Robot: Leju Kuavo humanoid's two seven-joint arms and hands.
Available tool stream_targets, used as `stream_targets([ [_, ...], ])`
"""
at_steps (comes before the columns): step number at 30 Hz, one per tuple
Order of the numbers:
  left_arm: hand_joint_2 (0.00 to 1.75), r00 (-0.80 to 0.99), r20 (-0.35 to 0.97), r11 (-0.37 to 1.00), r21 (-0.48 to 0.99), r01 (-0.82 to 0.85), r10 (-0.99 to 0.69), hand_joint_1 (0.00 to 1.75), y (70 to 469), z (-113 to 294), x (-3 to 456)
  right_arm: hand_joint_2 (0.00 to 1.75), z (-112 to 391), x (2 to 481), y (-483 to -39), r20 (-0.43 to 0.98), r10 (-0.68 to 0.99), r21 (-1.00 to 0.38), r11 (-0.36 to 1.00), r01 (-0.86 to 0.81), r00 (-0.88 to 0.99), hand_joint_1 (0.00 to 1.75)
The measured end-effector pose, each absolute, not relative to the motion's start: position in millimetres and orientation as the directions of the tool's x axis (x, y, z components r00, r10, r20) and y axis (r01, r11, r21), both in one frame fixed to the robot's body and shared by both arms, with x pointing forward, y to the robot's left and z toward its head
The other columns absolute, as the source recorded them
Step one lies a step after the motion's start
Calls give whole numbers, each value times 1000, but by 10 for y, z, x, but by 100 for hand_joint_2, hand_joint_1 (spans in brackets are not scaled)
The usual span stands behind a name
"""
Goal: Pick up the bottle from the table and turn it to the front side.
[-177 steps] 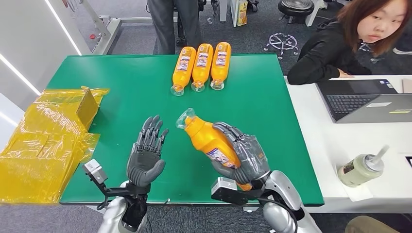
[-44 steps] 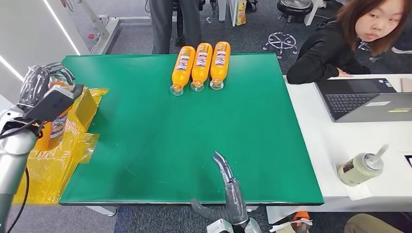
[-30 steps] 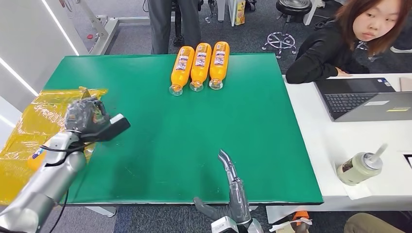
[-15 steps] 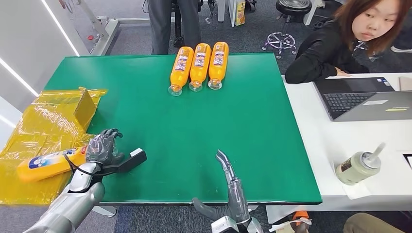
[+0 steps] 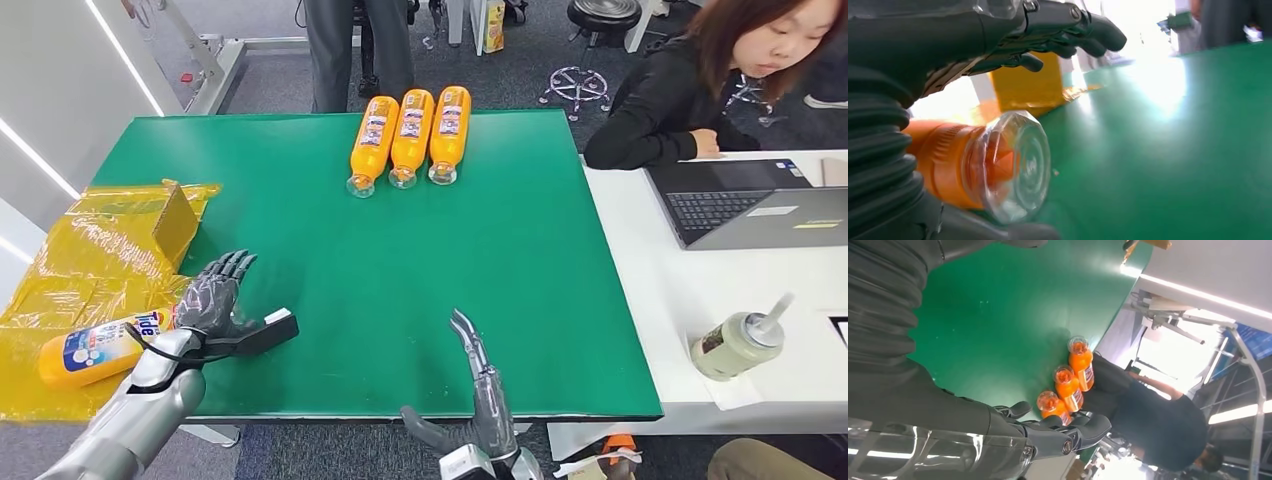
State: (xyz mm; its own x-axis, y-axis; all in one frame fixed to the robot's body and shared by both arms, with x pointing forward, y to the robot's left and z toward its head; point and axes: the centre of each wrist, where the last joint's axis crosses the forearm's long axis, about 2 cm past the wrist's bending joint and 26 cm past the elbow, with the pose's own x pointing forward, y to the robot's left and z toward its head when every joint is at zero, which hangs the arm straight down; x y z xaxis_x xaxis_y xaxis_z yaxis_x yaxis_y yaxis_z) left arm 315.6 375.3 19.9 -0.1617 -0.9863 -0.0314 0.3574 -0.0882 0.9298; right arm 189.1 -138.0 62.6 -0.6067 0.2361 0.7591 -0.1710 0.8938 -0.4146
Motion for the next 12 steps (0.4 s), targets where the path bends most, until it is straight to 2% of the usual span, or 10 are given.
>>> stream_targets([
  [5, 175, -194, 217, 115, 894, 433, -957, 0, 3851, 475, 3258, 175, 604, 1911, -1421, 765, 242, -404, 902, -152, -598, 0],
  [12, 175, -287, 351, 226, 892, 392, -891, 0, 3975, 1119, 3450, 175, 619, 1955, -1478, 765, 251, -399, 908, -131, -593, 0],
])
